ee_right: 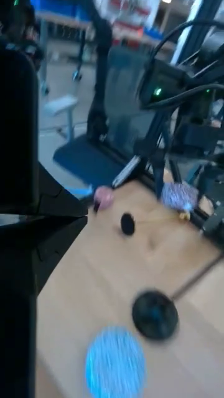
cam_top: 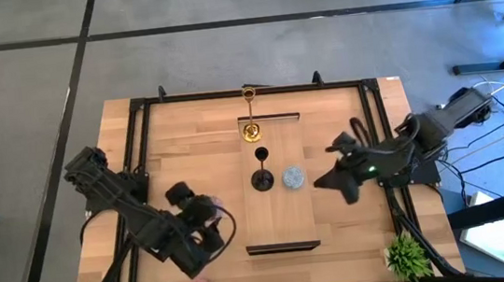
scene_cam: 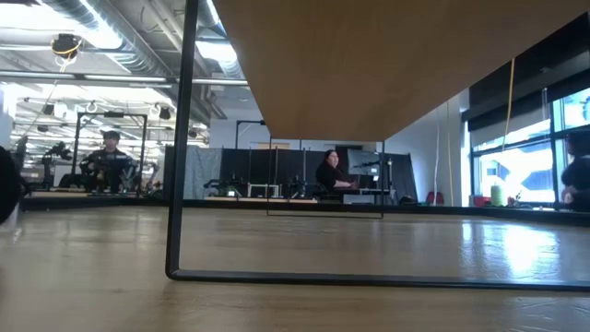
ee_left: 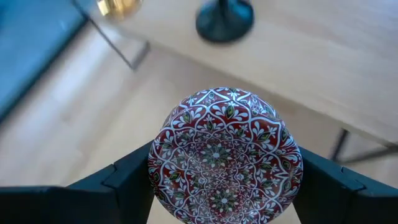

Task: Pick & Place candle stick holders
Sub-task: Put the red brown scented candle on the shelf

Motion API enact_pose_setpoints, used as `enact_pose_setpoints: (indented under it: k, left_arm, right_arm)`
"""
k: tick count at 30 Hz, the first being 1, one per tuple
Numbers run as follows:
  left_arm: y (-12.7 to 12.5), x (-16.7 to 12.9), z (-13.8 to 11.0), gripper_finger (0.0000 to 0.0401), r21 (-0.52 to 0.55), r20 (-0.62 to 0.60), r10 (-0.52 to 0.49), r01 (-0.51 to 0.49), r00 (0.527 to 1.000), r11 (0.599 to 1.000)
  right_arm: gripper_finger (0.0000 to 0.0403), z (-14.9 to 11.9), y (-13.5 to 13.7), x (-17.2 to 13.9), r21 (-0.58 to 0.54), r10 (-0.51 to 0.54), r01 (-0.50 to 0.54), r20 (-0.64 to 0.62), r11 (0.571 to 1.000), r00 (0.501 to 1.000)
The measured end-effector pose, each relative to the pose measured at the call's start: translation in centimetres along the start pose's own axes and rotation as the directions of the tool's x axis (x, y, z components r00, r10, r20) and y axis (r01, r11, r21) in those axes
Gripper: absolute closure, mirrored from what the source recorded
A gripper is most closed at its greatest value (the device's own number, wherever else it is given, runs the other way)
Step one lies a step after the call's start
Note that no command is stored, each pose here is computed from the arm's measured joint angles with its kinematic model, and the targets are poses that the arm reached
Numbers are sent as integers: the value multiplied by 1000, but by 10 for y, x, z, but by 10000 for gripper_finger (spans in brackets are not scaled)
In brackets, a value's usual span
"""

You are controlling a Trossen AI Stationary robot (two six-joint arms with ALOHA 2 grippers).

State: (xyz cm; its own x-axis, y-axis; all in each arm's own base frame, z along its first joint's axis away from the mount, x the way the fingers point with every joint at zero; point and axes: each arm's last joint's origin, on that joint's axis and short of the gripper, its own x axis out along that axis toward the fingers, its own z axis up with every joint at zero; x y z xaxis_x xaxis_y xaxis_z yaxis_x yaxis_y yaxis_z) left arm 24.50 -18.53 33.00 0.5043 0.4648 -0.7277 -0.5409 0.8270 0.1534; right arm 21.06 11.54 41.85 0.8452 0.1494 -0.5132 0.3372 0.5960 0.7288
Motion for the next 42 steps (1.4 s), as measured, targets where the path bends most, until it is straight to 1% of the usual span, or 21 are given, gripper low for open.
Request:
enact_pose_setpoints:
  k: [3,6,10,13,16,18,22,25,29,36,42]
  left_arm:
    - [-2,2,2,112,86,81,26,-33,996,996]
    - [-7,3,4,112,144,110,5,-21,994,989]
    - [-18,0,7,112,177,150,-76,49,986,983]
    - [-25,-2,10,112,185,178,-126,93,976,978]
    - [-29,-2,13,112,180,192,-154,120,969,976]
    - [-32,-2,14,112,192,198,-175,137,964,972]
    - [-34,0,18,112,204,183,-213,175,960,963]
    - [-35,3,23,112,218,177,-237,197,955,956]
    - [-36,7,30,112,223,172,-262,222,950,949]
    - [-33,5,40,112,239,202,-258,208,945,948]
    - [-32,11,53,112,256,197,-297,243,935,936]
  right_arm:
    - [365,-9,9,25,53,61,-60,-14,997,998]
    - [319,-20,19,56,103,110,-109,-7,989,994]
    - [244,-34,27,99,172,132,-136,33,976,991]
    - [195,-41,29,125,209,135,-148,76,967,988]
    - [163,-46,29,142,234,132,-150,90,961,987]
    - [149,-47,27,150,266,125,-146,95,953,988]
    - [137,-44,24,157,310,107,-141,125,940,986]
    - [137,-41,23,157,319,92,-139,159,938,983]
    - [137,-38,23,158,325,93,-142,162,935,982]
    - [137,-40,21,158,346,71,-120,151,931,986]
    - [137,-38,20,158,347,57,-118,182,930,982]
